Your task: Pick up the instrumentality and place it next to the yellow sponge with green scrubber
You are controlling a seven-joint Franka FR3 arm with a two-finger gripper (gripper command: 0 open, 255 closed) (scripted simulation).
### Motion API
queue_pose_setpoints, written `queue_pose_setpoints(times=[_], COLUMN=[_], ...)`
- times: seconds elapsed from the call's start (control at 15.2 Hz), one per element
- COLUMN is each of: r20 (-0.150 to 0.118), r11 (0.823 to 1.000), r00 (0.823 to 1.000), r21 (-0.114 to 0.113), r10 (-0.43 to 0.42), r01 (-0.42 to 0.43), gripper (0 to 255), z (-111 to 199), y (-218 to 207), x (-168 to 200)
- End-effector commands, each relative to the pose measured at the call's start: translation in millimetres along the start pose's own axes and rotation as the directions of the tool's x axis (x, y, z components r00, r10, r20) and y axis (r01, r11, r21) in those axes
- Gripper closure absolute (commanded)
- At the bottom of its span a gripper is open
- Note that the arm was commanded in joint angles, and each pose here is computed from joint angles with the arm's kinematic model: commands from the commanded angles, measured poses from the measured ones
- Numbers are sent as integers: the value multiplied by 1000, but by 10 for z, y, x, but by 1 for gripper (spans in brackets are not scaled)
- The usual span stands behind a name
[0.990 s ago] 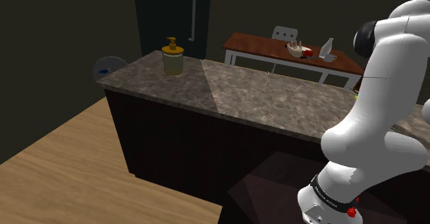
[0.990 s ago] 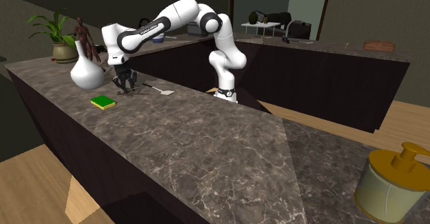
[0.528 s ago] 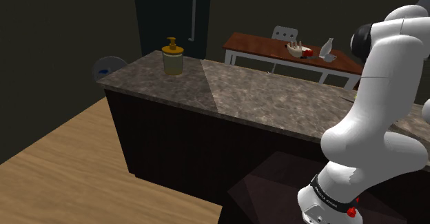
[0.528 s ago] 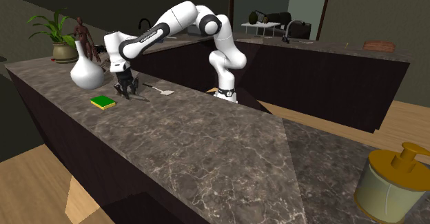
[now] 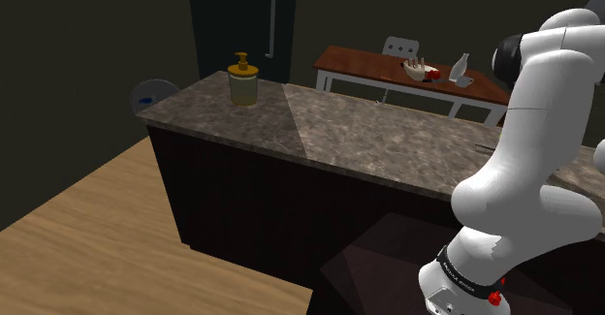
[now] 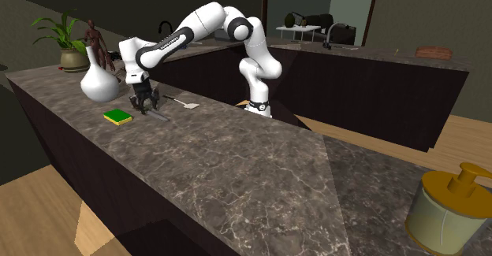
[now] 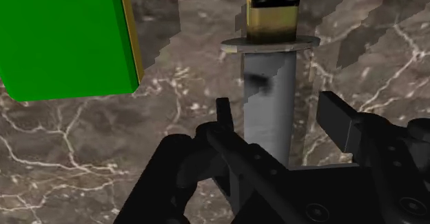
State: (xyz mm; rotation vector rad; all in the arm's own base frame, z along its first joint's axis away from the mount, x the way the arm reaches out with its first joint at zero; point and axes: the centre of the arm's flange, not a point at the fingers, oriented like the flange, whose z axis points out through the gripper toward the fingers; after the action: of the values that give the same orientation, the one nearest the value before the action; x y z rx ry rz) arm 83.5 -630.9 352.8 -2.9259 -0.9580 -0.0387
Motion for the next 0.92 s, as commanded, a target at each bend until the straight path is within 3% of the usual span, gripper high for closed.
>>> queue_pose_setpoints(times=[0.0,0.26,0.53,0.86], r20=[0,0,0,0], r11=[1000,1000,1000,1000], r00=[1000,1000,1000,1000], r21=[0,0,0,0], r10=[0,0,0,0], r01=[0,0,0,0], gripper=[0,0,0,0], z=[0,0,-500,-500], y=[0,0,0,0], x=[0,0,0,0])
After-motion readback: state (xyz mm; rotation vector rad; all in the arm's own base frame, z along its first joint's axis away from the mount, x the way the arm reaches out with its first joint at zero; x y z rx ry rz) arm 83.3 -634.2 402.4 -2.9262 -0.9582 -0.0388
